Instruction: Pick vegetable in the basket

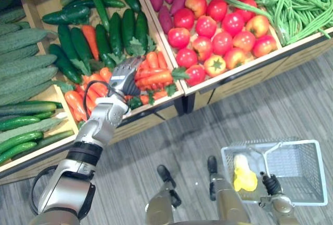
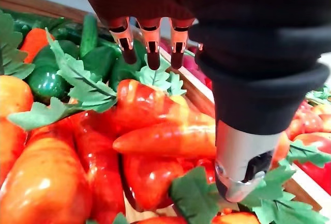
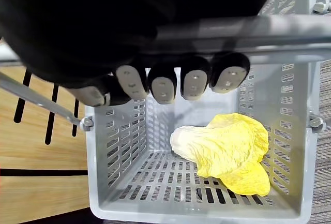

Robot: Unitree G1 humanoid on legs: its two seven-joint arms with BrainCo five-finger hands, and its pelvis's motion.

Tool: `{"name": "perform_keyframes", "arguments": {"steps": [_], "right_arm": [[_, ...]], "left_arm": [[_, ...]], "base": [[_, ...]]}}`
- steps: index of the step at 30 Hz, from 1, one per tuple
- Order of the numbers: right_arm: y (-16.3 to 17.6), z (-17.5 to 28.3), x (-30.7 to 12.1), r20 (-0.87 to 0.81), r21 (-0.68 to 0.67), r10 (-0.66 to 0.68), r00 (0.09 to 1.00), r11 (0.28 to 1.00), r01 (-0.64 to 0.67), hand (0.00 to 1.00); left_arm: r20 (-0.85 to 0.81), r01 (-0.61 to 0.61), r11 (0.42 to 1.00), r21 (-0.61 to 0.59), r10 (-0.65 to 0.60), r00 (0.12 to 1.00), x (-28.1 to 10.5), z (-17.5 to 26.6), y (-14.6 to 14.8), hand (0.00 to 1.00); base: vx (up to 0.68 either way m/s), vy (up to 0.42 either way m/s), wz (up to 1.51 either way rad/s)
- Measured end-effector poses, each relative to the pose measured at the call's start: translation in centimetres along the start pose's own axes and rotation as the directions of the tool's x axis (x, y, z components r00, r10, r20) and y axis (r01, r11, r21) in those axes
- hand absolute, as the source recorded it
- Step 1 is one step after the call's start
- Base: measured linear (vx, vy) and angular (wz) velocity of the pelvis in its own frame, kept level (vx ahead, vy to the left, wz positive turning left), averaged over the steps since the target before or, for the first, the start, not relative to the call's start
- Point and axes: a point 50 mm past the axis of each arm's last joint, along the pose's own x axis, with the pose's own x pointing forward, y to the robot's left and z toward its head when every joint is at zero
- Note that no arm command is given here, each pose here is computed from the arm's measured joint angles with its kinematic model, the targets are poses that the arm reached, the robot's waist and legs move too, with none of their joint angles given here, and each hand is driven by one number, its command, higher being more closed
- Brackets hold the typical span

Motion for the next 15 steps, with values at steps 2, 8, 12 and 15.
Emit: {"name": "perform_keyframes", "arguments": {"steps": [2, 8, 12, 15], "right_arm": [[0.20, 0.23, 0.06, 0.008, -0.006, 0.007, 1.000, 1.000, -0.007, 1.00], [0.16, 0.67, 0.13, 0.027, -0.007, 0.005, 1.000, 1.000, -0.005, 1.00], [0.19, 0.68, 0.13, 0.028, -0.007, 0.006, 1.000, 1.000, -0.006, 1.00], [0.31, 1.06, 0.29, 0.039, -0.011, 0.012, 0.999, 1.000, -0.011, 1.00]], "left_arm": [[-0.006, 0.000, 1.000, 0.001, 0.000, 1.000, 0.02, -0.05, 0.01, 0.00], [-0.050, 0.005, 1.000, -0.013, -0.006, 0.999, 0.49, -0.44, -0.32, 0.00], [-0.072, 0.004, 1.000, -0.029, -0.006, 0.997, 0.68, -0.44, -0.60, 0.00], [-0.080, -0.012, 1.000, -0.028, 0.010, 0.997, 0.91, -0.57, -0.23, 1.00]], "base": [[0.00, -0.006, -0.03], [0.00, -0.006, -0.06], [0.02, -0.006, -0.02], [0.03, -0.011, -0.08]]}}
